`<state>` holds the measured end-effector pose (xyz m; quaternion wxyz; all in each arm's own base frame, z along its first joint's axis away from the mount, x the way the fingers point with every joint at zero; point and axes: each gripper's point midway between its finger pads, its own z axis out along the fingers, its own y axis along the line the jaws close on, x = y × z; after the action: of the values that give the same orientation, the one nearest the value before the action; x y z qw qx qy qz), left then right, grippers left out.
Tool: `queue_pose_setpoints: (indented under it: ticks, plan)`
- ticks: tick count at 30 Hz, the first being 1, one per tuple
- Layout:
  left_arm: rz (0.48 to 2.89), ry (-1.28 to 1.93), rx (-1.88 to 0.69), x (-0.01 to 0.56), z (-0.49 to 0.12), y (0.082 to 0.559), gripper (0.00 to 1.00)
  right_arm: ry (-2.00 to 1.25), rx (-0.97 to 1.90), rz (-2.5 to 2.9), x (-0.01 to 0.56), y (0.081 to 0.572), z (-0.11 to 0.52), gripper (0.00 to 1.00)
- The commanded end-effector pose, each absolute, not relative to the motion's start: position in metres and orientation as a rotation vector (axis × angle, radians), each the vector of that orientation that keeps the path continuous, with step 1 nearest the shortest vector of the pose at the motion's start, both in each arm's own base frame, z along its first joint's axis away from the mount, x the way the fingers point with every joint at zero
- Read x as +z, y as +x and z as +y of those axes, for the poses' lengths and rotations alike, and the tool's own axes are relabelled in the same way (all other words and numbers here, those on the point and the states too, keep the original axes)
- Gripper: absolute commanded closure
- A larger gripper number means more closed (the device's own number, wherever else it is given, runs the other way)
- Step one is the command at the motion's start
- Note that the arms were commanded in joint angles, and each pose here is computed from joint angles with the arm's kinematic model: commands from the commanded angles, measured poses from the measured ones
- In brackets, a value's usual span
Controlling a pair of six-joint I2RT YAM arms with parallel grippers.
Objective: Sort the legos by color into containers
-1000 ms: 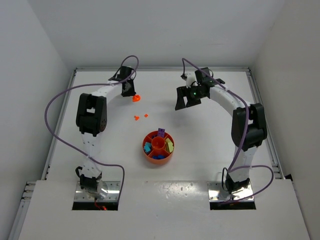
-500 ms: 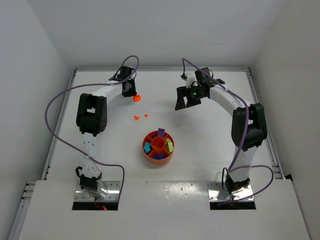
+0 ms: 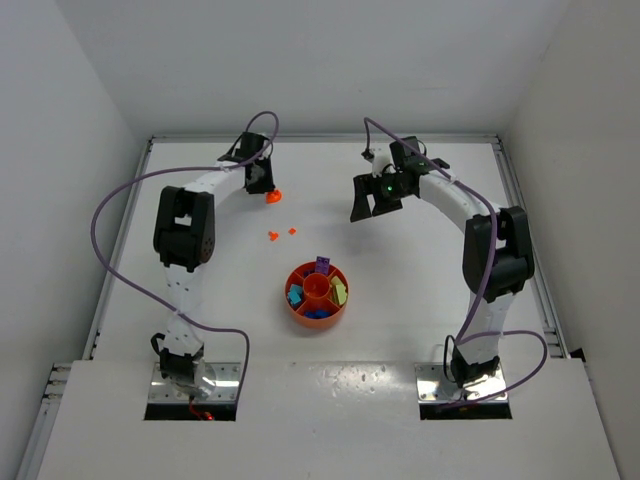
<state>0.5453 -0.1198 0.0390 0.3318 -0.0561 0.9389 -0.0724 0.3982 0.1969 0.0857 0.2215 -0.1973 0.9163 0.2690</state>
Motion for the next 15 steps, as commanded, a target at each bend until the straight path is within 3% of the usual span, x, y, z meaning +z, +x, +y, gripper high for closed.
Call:
queue_pose_setpoints:
  ticks: [1,13,15]
  plan:
    - [2.422,-0.132,-0.214,0.044,-0.127,0.557,0.68,-0.549,0.738,2.463,0.104,0.406,0.198,0.22]
    - [2.448,-0.115,-0.187,0.031,-0.123,0.551,0.74,-0.549,0.738,2.463,0.104,0.406,0.198,0.22]
    - [2.459,-0.111,-0.196,0.026,-0.124,0.550,0.79,-0.549,0.738,2.463,0.104,0.406,0.198,0.22]
